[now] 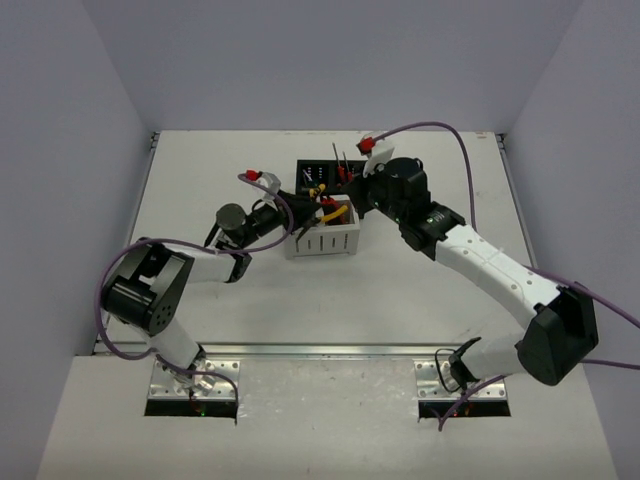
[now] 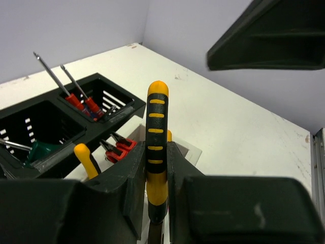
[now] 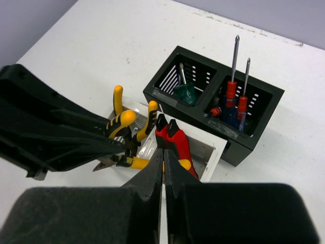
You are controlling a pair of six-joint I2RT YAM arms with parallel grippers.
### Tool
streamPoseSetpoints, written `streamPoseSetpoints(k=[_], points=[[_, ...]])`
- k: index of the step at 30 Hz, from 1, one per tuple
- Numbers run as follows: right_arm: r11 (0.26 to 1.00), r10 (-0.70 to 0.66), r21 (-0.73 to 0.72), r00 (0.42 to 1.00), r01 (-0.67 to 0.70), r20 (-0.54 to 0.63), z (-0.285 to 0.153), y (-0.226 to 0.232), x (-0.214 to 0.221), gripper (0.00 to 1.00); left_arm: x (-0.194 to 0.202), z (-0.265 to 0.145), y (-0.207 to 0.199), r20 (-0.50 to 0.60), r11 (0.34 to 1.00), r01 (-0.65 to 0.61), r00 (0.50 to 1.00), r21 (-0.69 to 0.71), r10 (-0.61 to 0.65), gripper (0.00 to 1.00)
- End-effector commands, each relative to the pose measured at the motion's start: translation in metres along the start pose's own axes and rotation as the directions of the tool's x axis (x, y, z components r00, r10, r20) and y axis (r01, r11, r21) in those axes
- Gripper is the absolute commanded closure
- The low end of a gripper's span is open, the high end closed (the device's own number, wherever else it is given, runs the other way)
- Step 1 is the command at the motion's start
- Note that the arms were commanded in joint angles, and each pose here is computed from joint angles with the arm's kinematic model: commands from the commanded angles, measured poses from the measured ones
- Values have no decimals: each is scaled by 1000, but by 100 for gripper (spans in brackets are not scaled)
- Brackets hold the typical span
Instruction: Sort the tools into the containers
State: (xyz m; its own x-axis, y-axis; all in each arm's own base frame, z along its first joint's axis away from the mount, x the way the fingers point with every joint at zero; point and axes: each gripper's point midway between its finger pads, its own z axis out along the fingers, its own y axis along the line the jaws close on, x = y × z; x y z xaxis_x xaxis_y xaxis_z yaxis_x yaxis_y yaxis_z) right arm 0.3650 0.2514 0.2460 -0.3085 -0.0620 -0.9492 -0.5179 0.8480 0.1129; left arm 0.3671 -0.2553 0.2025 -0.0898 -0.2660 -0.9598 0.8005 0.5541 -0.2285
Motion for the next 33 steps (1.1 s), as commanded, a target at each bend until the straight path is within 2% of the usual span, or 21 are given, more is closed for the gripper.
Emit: streamPoseSetpoints(k=[1,7,11,14,18,20,23,28,31,33], points=[[999,29,-32,999,-28,42,-22,5,-15,99,-99,-7,-29,375,982,-166,919,93,120,100],[983,183,-18,982,-184,-43,-37,8,18,99,-130,-18,-47,433,983,-141,898,119,77,100],[972,227,-29,968,-231,-106,-42,14,37,98,-155,-27,-67,462,975,-142,886,169,49,100],[967,245,-52,964,-251,-98,-44,17,42,94,-165,-35,-78,473,973,-131,881,191,26,100],[937,335,-76,939,-341,-80,-54,25,35,73,-191,-63,-99,549,973,-78,834,218,-56,100],[910,366,-178,927,-375,-81,-62,44,25,58,-196,-73,-108,572,972,-67,816,225,-76,100],[846,423,-327,903,-421,-71,-79,68,14,43,-201,-82,-121,592,971,-63,801,232,-90,100],[769,587,-318,809,-554,10,-100,62,0,33,-201,-93,-137,612,973,-71,787,218,-80,100],[731,641,-325,767,-600,25,-101,63,-13,33,-203,-98,-146,629,972,-79,773,223,-81,100],[715,651,-354,759,-603,24,-101,75,-26,31,-203,-99,-154,635,970,-78,767,228,-87,100]])
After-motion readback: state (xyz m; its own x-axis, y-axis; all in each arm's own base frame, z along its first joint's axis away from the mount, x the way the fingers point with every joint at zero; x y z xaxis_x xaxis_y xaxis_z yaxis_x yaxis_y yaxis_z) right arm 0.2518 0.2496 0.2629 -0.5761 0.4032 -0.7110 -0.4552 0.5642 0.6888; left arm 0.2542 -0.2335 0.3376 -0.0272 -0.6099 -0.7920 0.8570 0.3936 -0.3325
